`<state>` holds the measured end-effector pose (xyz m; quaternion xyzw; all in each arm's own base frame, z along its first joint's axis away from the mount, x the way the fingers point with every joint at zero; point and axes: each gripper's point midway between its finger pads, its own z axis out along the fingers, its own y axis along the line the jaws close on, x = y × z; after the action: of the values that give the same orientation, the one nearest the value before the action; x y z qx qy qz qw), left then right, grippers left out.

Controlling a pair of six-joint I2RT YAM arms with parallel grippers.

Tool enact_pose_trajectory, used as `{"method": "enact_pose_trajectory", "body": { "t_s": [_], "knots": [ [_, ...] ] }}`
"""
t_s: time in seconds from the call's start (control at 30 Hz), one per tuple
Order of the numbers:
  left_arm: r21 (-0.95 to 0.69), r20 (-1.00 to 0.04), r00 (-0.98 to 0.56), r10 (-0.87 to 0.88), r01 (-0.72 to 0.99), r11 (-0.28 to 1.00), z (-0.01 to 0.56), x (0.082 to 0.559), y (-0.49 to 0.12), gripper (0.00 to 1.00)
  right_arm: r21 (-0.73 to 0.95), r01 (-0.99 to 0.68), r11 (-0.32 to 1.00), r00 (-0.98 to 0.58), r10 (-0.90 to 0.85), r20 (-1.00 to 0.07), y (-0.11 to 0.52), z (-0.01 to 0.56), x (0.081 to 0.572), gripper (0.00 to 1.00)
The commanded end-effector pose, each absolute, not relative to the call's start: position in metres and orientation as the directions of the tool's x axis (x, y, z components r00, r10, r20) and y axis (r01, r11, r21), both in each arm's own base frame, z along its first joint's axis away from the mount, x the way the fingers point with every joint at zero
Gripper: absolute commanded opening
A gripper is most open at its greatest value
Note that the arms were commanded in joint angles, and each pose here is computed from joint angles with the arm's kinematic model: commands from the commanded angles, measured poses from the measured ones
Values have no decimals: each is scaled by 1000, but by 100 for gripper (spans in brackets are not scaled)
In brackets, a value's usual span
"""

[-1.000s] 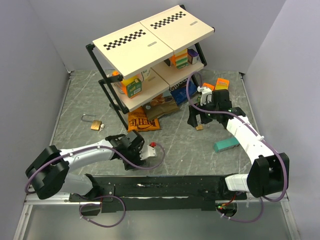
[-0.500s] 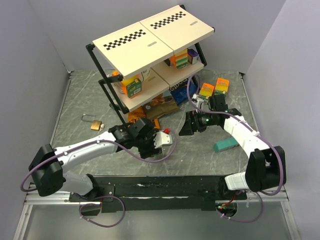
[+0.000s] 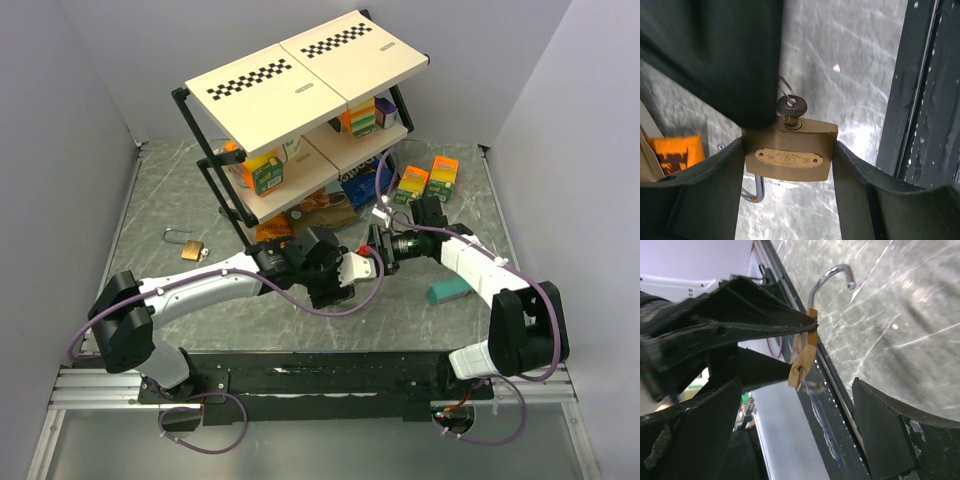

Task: Lock with the key
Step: Pick up the lock from the center of the board.

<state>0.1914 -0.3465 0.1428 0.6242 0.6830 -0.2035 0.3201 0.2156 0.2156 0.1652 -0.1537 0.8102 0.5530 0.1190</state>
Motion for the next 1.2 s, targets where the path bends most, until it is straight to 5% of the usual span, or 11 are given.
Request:
{"method": "enact_pose_trajectory", "body": {
  "t_s": [0.0,0.33,0.8,0.9,1.0,1.03,1.17],
  "knots": [
    [184,-801,60,596,971,151,196,205,-387,1,885,-362,292,-931,-157,-329,227,161,206,99],
    [197,-803,69,591,968,155,201,211,-401,1,898,-351,265,-931,-206,-302,241,156,196,88],
    [198,-800,64,597,967,161,200,211,-410,1,919,-327,218,-936,-206,-284,245,159,194,51],
    [204,-792,64,607,965,165,199,213,-409,1,917,-337,212,-932,-211,-294,244,160,190,32],
    [187,-768,36,640,968,169,192,211,-402,20,915,-344,209,-929,-218,-300,242,163,187,11],
    [182,-762,25,647,967,177,192,211,-399,43,907,-368,204,-920,-218,-324,241,166,190,0],
    [156,-783,12,622,972,177,204,199,-380,91,905,-374,201,-919,-209,-333,232,176,192,0]
  ]
}}
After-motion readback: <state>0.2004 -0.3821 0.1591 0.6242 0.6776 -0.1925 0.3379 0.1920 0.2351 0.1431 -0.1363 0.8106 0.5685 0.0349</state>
